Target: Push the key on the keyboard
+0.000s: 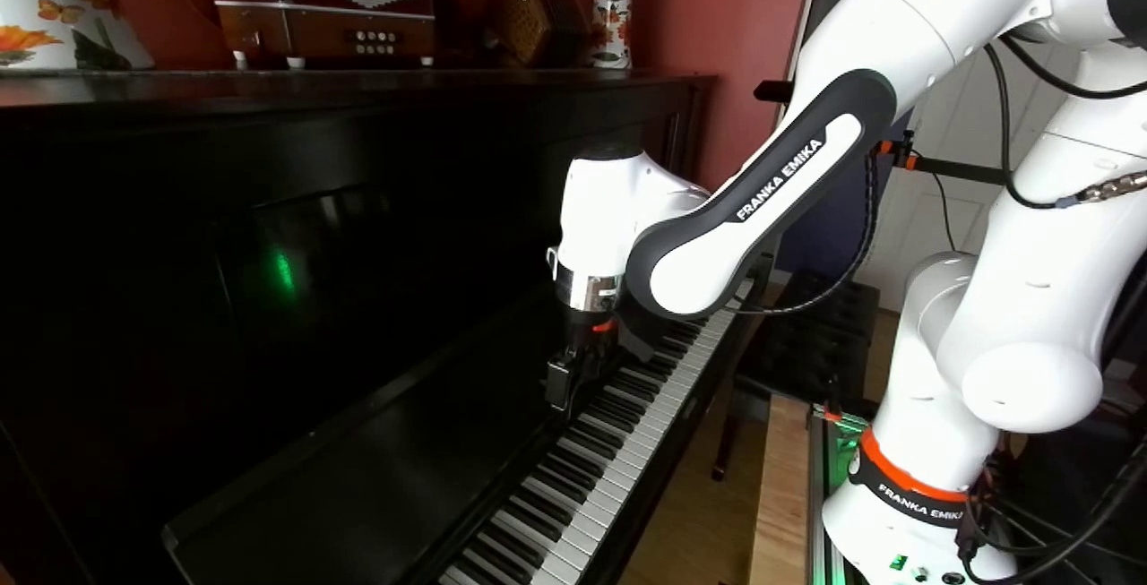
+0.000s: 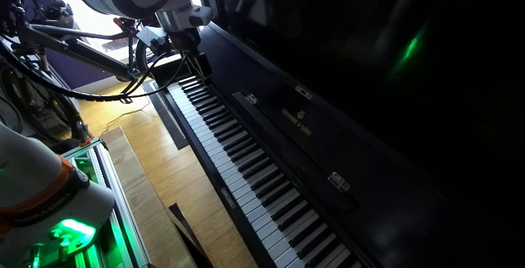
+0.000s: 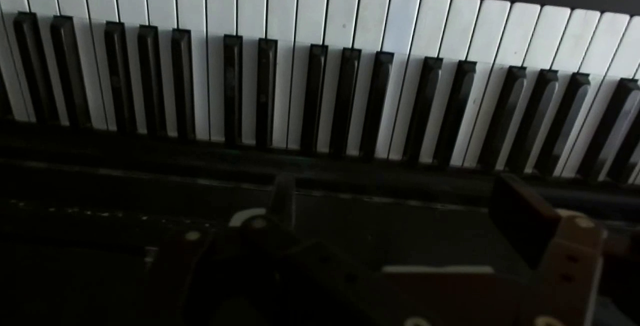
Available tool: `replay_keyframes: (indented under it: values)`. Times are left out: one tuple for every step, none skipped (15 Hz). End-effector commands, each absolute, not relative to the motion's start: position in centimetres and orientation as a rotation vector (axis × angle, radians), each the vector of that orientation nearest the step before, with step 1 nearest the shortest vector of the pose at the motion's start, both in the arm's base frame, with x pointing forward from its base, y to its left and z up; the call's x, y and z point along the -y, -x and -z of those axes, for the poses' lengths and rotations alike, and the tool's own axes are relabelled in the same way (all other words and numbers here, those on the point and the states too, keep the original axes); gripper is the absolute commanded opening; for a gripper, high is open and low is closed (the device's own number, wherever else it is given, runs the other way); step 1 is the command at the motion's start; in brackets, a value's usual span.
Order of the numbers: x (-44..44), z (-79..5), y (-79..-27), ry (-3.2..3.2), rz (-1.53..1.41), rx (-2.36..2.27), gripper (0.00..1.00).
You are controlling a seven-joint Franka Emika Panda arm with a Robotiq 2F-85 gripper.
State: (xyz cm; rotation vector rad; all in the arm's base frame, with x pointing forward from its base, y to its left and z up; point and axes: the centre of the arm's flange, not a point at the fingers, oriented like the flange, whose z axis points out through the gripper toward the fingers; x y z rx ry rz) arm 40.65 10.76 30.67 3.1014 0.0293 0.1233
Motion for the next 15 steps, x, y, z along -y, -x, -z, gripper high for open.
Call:
replay_keyframes:
  values:
    - [-10.6,-30.6,-40.5,-3.115,-0.11,-0.033,1.0]
    - [-10.7,-29.9,-40.3,-3.115,-0.094,-0.022,1.0]
    - [-10.8,-29.2,-40.1,-3.128,-0.068,-0.014,1.0]
    - [-11.0,-28.3,-40.0,-3.146,-0.036,0.007,1.0]
    - [-11.1,-27.5,-39.8,-3.158,-0.005,0.024,1.0]
    - [-11.3,-26.7,-39.6,-3.166,0.024,0.034,1.0]
    - [-11.4,-25.9,-39.4,-3.168,0.052,0.048,1.0]
    - [-11.5,-25.3,-39.2,-3.177,0.076,0.053,0.97]
    - [-11.7,-24.7,-39.1,-3.175,0.089,0.063,0.74]
    - [-11.8,-24.2,-39.1,-3.174,0.097,0.061,0.72]
    - [-12.0,-23.6,-39.2,-3.191,0.073,0.045,0.7]
    - [-12.1,-23.2,-39.3,-3.199,0.062,0.043,0.62]
    - [-12.3,-22.6,-39.6,-3.208,0.051,0.038,0.53]
    - [-12.5,-22.2,-39.8,-3.214,0.041,0.031,0.45]
    - [-12.7,-21.5,-40.0,-3.217,0.038,0.016,0.37]
